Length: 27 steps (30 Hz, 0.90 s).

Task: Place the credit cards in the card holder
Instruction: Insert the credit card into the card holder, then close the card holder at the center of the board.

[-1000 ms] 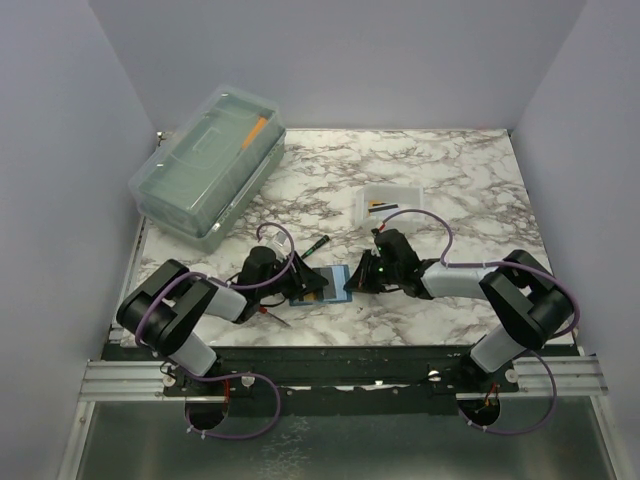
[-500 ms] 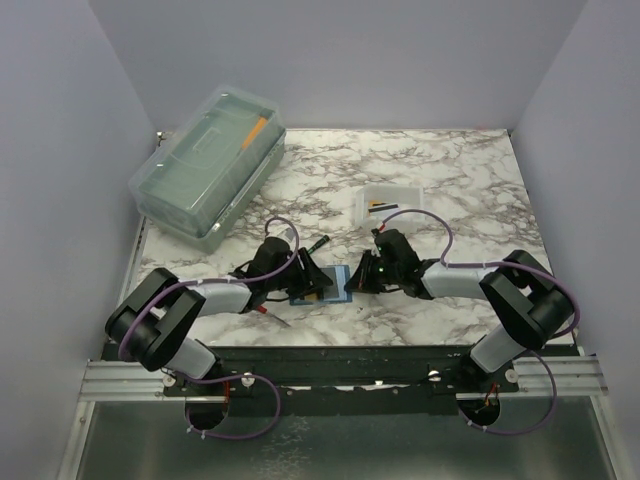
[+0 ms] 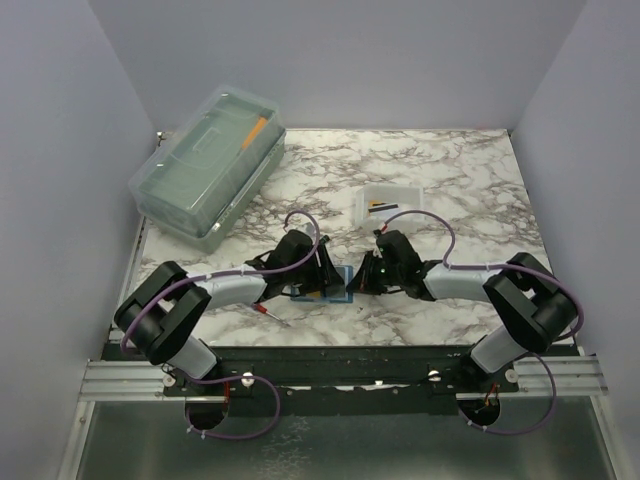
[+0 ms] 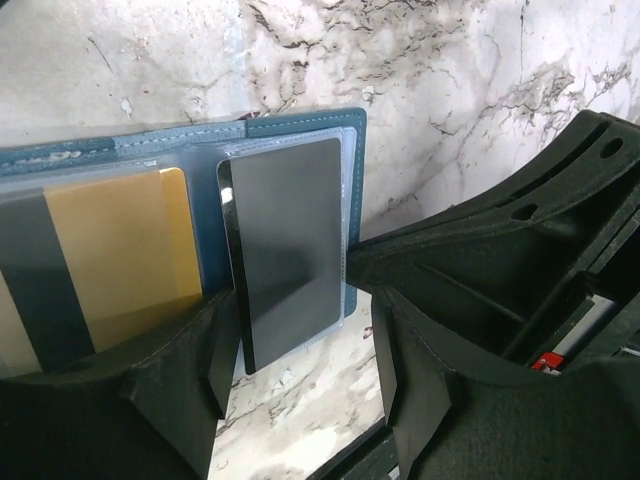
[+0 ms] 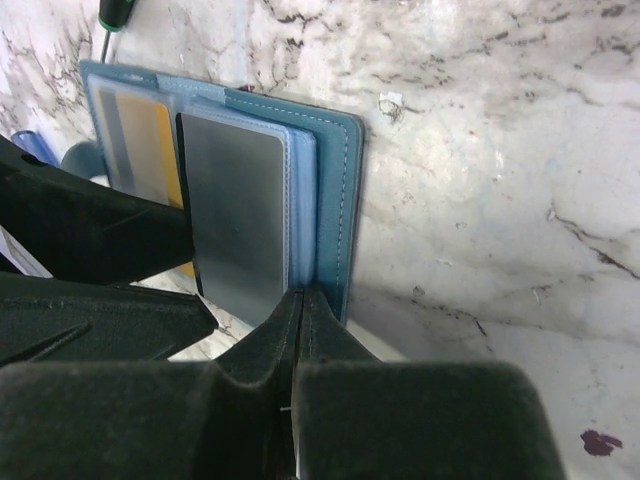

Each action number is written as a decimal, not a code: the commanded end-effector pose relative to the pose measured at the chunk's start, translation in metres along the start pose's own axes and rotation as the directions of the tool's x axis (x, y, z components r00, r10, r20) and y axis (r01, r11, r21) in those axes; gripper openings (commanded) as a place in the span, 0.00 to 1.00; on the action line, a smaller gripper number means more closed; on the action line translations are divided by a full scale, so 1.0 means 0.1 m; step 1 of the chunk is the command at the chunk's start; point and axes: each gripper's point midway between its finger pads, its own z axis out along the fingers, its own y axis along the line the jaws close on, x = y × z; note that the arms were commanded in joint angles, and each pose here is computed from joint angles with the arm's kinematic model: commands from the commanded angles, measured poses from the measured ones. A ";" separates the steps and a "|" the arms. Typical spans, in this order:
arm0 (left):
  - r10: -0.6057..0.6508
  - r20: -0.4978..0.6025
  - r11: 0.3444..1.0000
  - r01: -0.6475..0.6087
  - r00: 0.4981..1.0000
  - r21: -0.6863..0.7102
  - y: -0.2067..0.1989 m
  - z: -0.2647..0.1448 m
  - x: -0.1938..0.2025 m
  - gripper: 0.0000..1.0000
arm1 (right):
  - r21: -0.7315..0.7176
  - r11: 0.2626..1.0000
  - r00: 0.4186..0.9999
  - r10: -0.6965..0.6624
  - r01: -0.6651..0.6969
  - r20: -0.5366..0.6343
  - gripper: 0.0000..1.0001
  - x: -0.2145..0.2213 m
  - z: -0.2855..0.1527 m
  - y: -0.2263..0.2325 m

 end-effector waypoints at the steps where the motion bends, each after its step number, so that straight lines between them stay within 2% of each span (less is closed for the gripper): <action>1: 0.018 -0.106 0.993 -0.030 0.994 -0.114 0.27 -0.10 0.20 0.61 | 0.088 0.996 1.000 0.010 -0.007 -0.029 0.01 0.15 -0.09 -0.18; 9: 0.092 -0.099 0.991 -0.102 0.991 -0.091 0.12 -0.55 -0.03 0.67 | 0.117 0.993 0.999 -0.024 0.027 -0.029 0.08 0.14 -0.19 -0.21; 14: 0.084 -0.039 0.985 -0.089 0.996 -0.147 0.28 -0.78 -0.28 0.69 | 0.087 0.994 0.998 -0.059 0.061 -0.033 0.18 0.11 -0.20 -0.12; 17: 0.114 -0.020 0.973 -0.116 0.993 -0.201 0.38 -0.78 -0.40 0.76 | 0.055 0.996 0.996 -0.074 0.076 -0.042 0.21 0.10 -0.17 -0.05; 19: 0.140 -0.024 0.953 -0.142 0.990 -0.267 0.48 -0.73 -0.47 0.89 | 0.038 0.996 0.996 -0.076 0.078 -0.049 0.22 0.10 -0.15 -0.02; 20: 0.156 -0.030 0.940 -0.158 0.987 -0.303 0.53 -0.71 -0.51 0.93 | 0.030 0.997 0.996 -0.075 0.076 -0.048 0.22 0.10 -0.14 -0.01; 23: 0.213 -0.046 0.890 -0.213 0.976 -0.403 0.67 -0.65 -0.58 0.94 | 0.017 0.997 0.996 -0.073 0.073 -0.043 0.24 0.10 -0.14 0.01; 27: 0.235 -0.112 0.830 -0.259 0.966 -0.494 0.84 -0.61 -0.57 0.86 | 0.013 0.997 0.997 -0.072 0.073 -0.041 0.25 0.11 -0.16 0.02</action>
